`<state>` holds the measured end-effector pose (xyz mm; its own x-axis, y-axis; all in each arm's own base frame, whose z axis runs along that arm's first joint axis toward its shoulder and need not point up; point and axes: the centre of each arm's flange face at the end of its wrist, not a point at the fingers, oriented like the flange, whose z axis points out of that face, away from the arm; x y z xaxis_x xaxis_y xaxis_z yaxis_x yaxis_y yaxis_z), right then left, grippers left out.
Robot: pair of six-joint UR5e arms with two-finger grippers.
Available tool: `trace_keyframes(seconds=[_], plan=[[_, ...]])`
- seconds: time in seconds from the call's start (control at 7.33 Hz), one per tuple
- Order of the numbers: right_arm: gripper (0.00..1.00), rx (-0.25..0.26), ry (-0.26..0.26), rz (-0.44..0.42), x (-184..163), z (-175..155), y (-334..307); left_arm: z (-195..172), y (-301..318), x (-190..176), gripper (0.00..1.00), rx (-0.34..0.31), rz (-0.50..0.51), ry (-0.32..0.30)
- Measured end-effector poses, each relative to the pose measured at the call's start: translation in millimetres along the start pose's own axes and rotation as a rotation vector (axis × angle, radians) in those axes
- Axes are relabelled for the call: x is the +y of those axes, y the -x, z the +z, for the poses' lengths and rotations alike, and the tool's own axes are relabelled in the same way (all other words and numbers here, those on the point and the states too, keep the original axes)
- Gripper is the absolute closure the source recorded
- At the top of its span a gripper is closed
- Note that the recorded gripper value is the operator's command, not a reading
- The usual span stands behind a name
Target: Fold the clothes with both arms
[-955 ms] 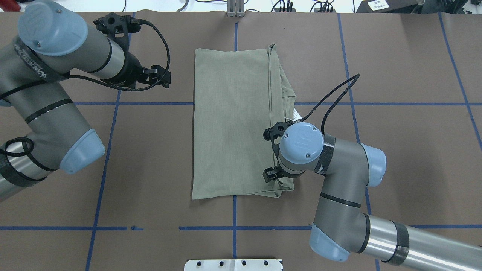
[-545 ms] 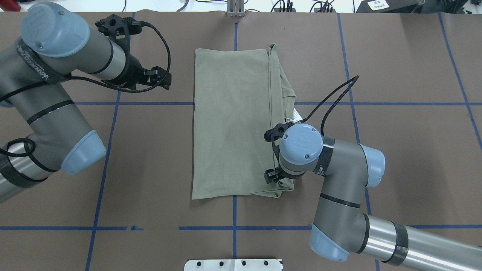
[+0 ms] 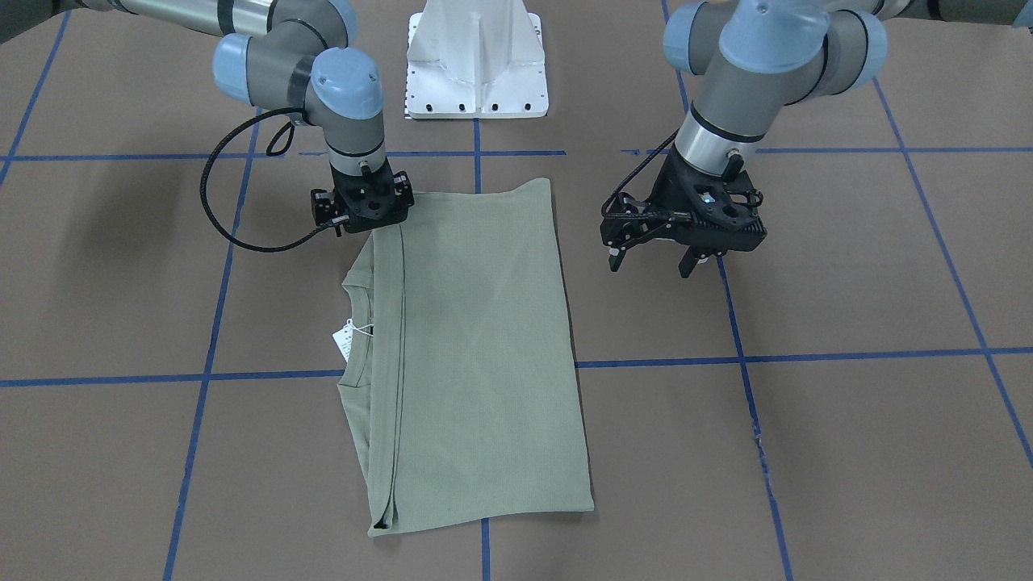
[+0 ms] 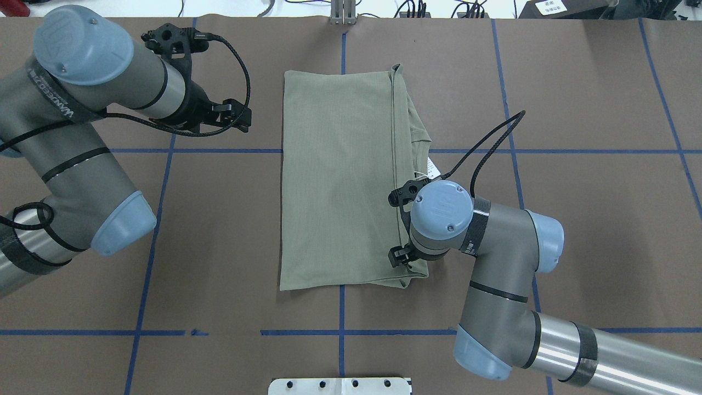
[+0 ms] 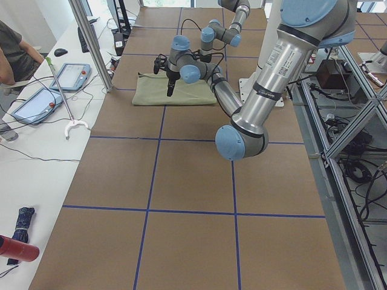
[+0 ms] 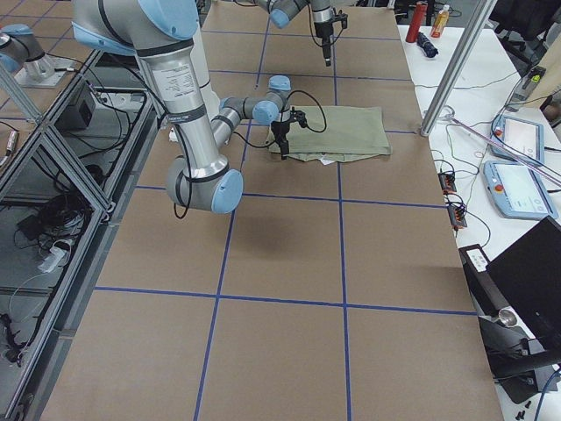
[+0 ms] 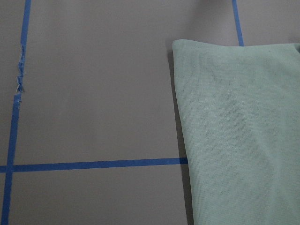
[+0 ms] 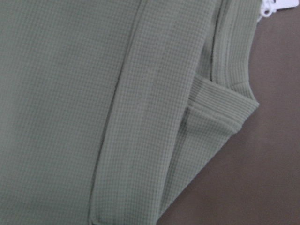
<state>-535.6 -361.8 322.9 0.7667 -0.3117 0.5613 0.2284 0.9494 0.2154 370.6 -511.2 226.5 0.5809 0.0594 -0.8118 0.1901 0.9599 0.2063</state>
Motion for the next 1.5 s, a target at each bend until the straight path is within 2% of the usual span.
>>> trace_keyframes(seconds=[0.41, 0.95, 1.23, 1.5], plan=[[0.0, 0.022, 0.005, 0.008, 9, 5, -27, 1, -3, 2, 0.0, 0.003, 0.0, 0.004], [0.0, 0.044, 0.008, -0.039, 26, 2, -69, 5, -7, 7, 0.0, 0.005, 0.004, 0.012], [0.0, 0.052, 0.002, -0.04, 21, -1, -82, 6, -8, 8, 0.0, 0.005, 0.006, 0.014], [0.0, 0.037, -0.027, -0.056, -1, -13, -73, 7, -7, 8, 0.0, 0.005, 0.007, 0.015]])
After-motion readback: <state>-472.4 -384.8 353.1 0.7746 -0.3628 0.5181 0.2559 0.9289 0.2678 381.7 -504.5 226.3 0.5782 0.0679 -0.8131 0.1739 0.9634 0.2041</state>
